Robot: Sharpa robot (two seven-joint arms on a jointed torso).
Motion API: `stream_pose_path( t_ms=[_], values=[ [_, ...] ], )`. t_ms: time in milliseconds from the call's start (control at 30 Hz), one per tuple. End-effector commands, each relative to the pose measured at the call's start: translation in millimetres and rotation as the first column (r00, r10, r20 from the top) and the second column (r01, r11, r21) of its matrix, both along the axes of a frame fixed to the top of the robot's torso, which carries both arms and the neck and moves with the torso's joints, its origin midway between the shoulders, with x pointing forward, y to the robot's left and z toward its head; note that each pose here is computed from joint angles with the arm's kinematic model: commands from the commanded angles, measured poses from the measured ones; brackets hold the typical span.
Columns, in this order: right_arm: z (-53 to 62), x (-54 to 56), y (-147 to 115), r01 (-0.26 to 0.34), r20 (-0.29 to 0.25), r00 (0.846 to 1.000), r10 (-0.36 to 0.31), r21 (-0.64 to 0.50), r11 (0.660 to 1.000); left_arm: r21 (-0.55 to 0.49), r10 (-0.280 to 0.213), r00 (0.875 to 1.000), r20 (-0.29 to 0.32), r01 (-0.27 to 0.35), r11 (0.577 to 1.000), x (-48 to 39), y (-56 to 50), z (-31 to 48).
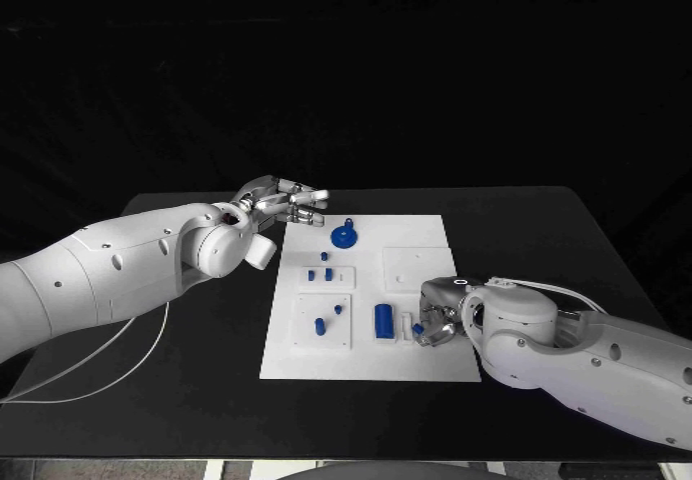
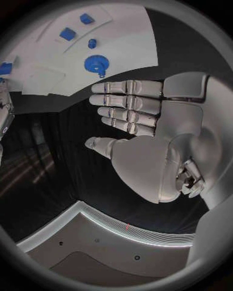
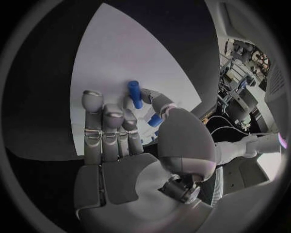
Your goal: Assemble the parts on the task board
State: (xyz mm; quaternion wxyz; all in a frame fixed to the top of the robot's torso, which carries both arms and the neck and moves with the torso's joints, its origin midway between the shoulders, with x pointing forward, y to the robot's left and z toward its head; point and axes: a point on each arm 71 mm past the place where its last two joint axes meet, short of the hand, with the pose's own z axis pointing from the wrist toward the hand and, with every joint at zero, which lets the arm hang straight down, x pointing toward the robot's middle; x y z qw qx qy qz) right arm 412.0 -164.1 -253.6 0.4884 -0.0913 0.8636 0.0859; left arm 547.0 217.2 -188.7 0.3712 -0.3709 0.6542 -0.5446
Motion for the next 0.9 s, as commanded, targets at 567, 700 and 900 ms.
stream_pose_path(
  t_ms=[567,700,900],
  values=[
    [-1.9,8.9,-36,0.290,-0.218,0.943,-0.253,0.159,0.944,-0.002,-0.017,1.000,0.004,0.017,1.000,-0.8,-2.9,0.6],
    [4.5,12.4,-35,0.326,-0.246,0.931,-0.270,0.224,0.918,-0.001,-0.018,1.000,0.005,0.018,1.000,-0.8,-3.2,0.6],
    [7.5,13.9,-34,0.365,-0.301,0.912,-0.279,0.282,0.887,0.001,-0.020,1.000,0.006,0.020,1.000,-0.8,-3.3,0.7]
  ],
)
